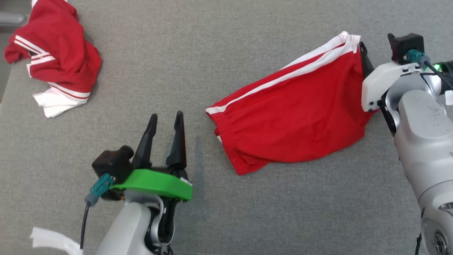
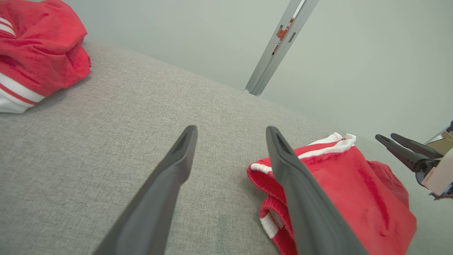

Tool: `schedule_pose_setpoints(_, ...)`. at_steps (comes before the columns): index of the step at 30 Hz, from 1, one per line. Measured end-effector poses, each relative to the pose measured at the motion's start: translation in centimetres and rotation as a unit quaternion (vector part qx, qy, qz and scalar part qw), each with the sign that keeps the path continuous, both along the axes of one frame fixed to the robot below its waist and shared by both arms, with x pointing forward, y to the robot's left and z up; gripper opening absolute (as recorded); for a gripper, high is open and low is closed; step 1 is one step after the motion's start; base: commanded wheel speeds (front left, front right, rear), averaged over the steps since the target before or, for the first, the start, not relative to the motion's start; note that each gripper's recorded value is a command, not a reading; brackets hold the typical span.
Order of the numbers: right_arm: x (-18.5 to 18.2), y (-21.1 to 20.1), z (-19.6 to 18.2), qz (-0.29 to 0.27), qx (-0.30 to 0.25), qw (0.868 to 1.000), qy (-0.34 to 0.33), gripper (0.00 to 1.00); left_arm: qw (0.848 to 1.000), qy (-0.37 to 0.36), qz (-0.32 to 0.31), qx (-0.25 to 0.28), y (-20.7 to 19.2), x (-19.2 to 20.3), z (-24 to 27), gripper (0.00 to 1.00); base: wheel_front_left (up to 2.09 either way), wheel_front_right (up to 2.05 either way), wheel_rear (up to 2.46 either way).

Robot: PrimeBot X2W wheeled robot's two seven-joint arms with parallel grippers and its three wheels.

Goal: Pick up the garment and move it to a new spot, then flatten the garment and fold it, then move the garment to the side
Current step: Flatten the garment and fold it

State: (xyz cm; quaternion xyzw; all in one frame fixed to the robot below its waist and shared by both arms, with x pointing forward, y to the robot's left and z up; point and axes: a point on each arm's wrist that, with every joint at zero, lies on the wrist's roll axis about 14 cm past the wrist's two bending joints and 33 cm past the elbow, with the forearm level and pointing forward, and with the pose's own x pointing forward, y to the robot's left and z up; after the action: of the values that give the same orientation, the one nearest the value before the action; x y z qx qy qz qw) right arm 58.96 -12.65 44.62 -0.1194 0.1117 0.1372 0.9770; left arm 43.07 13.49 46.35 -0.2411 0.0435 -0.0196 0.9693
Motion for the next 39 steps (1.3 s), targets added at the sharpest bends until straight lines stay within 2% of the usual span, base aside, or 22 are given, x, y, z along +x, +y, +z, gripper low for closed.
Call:
schedule_pose_setpoints(9,-2.5,-2.8,-1.7,-0.03,-0.021,0.996,0.078,1.0,0.999,-0.014,0.048,0.017,3.2,-2.6,1.0,1.0,0.0,0.0,0.0)
schedule_pose_setpoints(23,-3.9,-1.8,-7.0,-0.05,0.009,0.978,0.2,1.0,0.994,-0.01,0.103,0.034,6.5,-4.9,1.0,1.0,0.0,0.0,0.0)
schedule_pose_setpoints(24,-4.0,-1.5,-7.2,-0.05,0.013,0.977,0.207,0.8,0.994,-0.01,0.106,0.035,6.7,-5.0,1.0,1.0,0.0,0.0,0.0)
schedule_pose_setpoints(25,-4.1,-1.2,-7.2,-0.048,0.016,0.976,0.211,0.42,0.994,-0.01,0.107,0.035,6.8,-5.1,1.0,1.0,0.0,0.0,0.0)
schedule_pose_setpoints(26,-4.1,-1.1,-7.2,-0.048,0.018,0.976,0.211,0.31,0.993,-0.01,0.109,0.036,6.9,-5.2,1.1,1.0,0.0,0.0,0.0)
schedule_pose_setpoints(27,-4.2,-1.0,-7.2,-0.047,0.018,0.976,0.214,0.13,0.993,-0.011,0.109,0.036,6.9,-5.3,1.1,1.0,0.0,0.0,0.0)
schedule_pose_setpoints(28,-4.3,-0.9,-7.1,-0.046,0.021,0.976,0.212,0.0,0.993,-0.011,0.108,0.037,6.8,-5.3,1.1,1.0,0.0,0.0,0.0)
schedule_pose_setpoints(33,-4.5,-0.3,-6.5,-0.039,0.041,0.979,0.194,0.0,0.994,-0.017,0.095,0.041,6.1,-4.9,1.3,1.0,0.0,0.0,0.0)
schedule_pose_setpoints(39,-5.1,-0.8,-4.8,-0.038,0.067,0.987,0.138,0.0,0.996,-0.022,0.075,0.042,4.9,-4.2,1.5,1.0,0.0,0.0,0.0)
